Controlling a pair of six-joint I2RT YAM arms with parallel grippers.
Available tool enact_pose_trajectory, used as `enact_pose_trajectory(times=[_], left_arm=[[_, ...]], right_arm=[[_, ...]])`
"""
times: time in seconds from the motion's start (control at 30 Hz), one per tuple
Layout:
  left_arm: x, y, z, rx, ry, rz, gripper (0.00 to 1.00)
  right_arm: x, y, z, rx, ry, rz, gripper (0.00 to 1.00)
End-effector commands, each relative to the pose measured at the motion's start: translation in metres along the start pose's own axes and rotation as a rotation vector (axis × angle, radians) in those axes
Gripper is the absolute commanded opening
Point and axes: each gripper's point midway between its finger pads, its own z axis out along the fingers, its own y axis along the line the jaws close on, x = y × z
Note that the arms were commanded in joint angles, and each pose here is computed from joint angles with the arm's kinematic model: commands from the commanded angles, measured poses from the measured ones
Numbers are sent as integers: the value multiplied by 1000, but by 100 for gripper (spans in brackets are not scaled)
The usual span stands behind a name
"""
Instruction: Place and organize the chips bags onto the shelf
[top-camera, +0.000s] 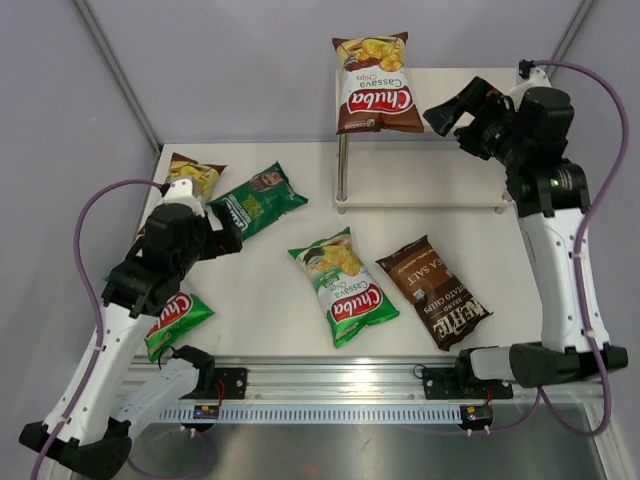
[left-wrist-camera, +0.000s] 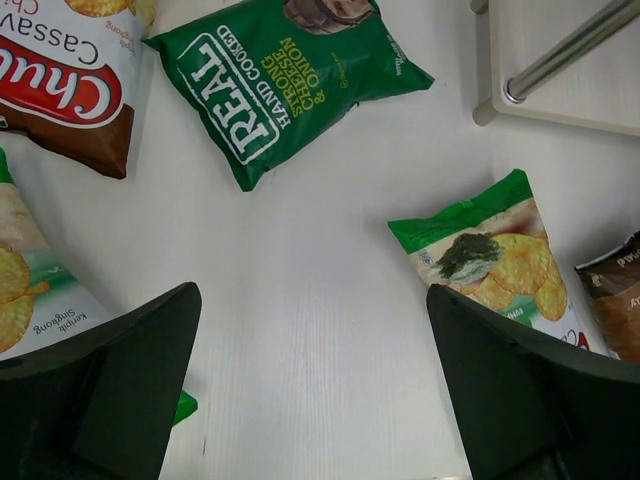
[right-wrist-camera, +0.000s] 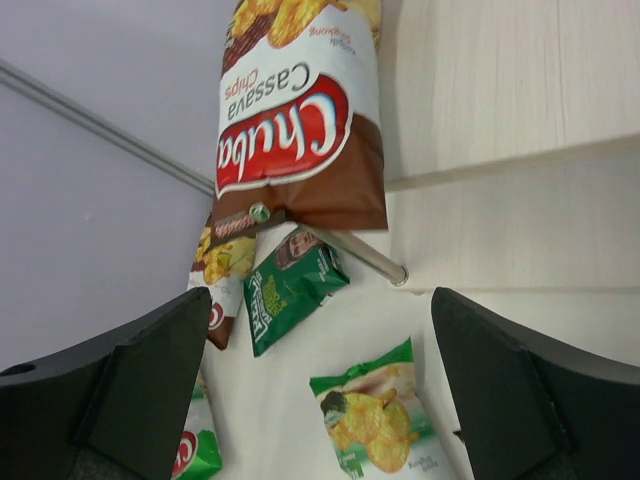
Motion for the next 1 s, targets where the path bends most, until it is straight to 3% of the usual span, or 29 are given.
enact_pose_trajectory(times=[0.0,0.13,0.33,0.37,0.47,0.5,0.53,0.57,0.6,0.67,0.73,0.87,0.97], left_arm=[[-24,3,20,-28,-49,-67,99],[-50,43,53,-13,-103,-276,99],[-81,111,131,-68,-97,-488,99],[-103,115,136,-70,-133,-480,99],[-103,165,183,-250,-85,-468,99],[-130,179,185,-296,-135,-437,99],[-115,196,214,-332,-73,-431,99],[-119,204,223,-346,-61,-411,99],[-147,212,221,-352,-81,-365,99],[-142,239,245,-369,-25,-348,99],[-153,247,251,-332,-17,-283,99],[-128,242,269,-96,54,-250,99],[-105,248,275,-34,103,-246,99]], right_arm=[[12,13,-49,-76,-1,-116,100],[49,41,-95,-290,44,-89,99],[122,51,-119,-562,211,109,99],[139,39,-112,-545,252,171,99],[168,27,-118,-546,322,206,99],[173,26,-122,-553,337,208,99],[175,29,-130,-574,330,200,99],[183,24,-131,-570,343,207,99],[185,24,-135,-578,343,200,99],[192,23,-144,-589,348,185,99],[197,24,-155,-614,351,167,100],[204,24,-166,-649,342,151,99],[206,28,-173,-681,348,130,99]])
